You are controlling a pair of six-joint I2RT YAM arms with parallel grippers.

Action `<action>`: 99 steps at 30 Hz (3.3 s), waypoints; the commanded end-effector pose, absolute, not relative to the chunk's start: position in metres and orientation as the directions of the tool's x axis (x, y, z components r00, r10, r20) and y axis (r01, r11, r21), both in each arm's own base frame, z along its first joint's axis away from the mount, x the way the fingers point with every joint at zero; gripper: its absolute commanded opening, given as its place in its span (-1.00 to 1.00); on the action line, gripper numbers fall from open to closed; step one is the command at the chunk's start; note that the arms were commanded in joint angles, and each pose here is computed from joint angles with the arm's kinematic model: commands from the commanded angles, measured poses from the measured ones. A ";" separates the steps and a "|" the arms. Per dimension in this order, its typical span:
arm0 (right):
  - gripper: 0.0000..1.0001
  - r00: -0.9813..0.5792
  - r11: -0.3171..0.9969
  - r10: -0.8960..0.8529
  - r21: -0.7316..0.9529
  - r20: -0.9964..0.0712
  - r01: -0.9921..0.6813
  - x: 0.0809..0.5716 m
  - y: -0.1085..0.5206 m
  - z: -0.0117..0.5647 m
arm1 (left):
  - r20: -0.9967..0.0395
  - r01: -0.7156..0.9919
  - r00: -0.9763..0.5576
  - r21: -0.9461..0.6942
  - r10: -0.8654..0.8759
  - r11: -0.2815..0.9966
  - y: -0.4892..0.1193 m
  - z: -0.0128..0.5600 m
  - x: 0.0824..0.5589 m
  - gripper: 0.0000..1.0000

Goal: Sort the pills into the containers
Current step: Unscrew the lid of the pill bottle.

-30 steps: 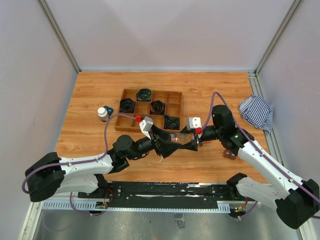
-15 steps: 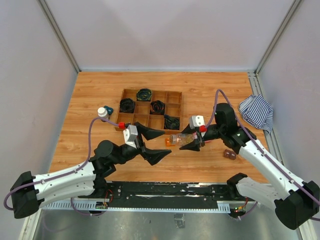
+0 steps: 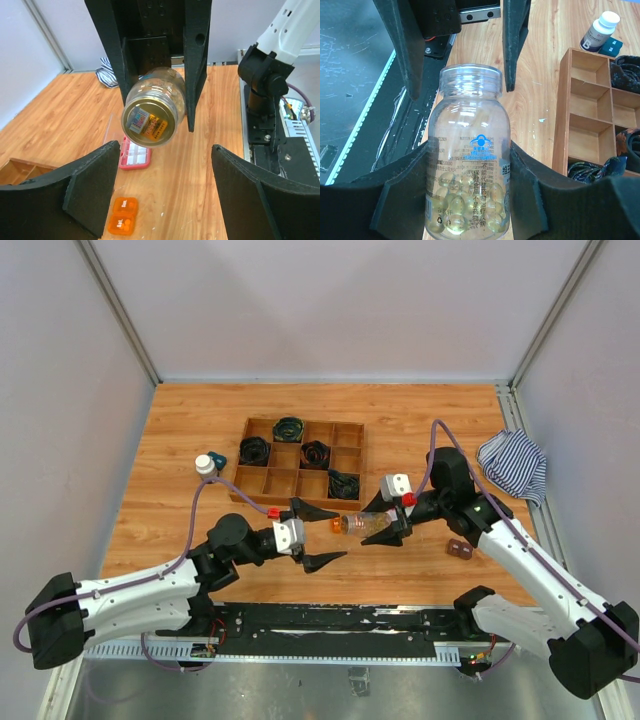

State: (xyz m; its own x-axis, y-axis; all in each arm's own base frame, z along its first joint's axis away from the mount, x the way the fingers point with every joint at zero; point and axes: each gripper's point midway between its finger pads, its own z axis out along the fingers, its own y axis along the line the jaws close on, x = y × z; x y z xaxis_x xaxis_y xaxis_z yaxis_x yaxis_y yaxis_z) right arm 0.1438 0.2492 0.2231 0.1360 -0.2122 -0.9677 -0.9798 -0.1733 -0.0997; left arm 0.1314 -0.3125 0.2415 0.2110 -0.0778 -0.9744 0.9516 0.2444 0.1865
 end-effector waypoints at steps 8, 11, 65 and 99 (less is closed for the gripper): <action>-0.99 0.176 -0.206 -0.175 -0.139 -0.969 -0.969 0.141 0.249 0.237 | -0.956 0.927 0.269 0.224 -0.120 0.300 -0.319 0.275 0.147 0.56; -0.99 0.177 -0.207 -0.175 -0.139 -0.969 -0.968 0.141 0.249 0.237 | -0.956 0.931 0.258 0.208 -0.138 0.301 -0.318 0.279 0.146 0.51; -0.99 0.127 -0.110 -0.239 -0.103 -0.963 -0.989 0.161 0.249 0.229 | -0.790 0.626 -0.473 -0.612 -0.389 0.482 -0.326 0.256 0.187 -1.00; -0.99 0.116 -0.121 -0.214 -0.092 -0.970 -0.988 0.158 0.247 0.234 | -0.910 0.854 -0.096 -0.283 -0.402 0.437 -0.282 0.291 0.161 0.99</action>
